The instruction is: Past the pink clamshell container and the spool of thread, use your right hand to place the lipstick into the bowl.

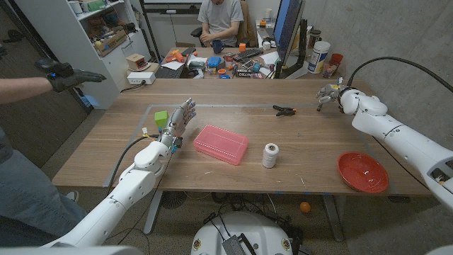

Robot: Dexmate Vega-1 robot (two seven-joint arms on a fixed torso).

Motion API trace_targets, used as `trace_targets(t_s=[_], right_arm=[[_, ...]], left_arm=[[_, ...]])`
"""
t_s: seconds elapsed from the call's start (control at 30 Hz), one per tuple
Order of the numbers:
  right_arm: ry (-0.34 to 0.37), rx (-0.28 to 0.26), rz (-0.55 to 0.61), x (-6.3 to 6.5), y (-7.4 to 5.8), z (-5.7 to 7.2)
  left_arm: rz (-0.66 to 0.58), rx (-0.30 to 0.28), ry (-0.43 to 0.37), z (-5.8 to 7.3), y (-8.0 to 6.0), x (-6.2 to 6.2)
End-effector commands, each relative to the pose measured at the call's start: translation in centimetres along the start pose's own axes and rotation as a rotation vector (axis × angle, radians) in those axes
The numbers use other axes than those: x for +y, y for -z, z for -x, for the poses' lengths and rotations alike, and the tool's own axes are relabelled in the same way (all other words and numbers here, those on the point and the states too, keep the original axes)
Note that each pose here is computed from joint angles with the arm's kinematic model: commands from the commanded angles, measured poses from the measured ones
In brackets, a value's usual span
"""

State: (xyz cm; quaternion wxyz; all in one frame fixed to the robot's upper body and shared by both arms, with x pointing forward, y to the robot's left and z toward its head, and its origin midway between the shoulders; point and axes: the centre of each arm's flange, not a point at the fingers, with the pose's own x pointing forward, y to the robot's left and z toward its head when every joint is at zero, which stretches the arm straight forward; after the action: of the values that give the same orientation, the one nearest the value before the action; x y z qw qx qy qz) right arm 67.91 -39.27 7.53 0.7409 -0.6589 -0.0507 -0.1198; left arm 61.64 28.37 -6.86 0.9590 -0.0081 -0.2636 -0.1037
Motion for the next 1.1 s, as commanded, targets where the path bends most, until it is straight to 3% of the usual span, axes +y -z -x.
trace_targets(t_s=[0.03,0.43,1.1], right_arm=[[0.001,0.019,0.009,0.7,0.05,-0.44],[0.016,0.053,0.013,1.19,0.36,-0.37],[0.015,0.042,-0.003,1.31,-0.12,-0.71]], left_arm=[[0.006,0.006,-0.005,0.09,0.13,0.13],[0.009,0.008,0.001,-0.12,0.26,-0.03],[0.019,0.012,-0.003,0.18,0.65,-0.09]])
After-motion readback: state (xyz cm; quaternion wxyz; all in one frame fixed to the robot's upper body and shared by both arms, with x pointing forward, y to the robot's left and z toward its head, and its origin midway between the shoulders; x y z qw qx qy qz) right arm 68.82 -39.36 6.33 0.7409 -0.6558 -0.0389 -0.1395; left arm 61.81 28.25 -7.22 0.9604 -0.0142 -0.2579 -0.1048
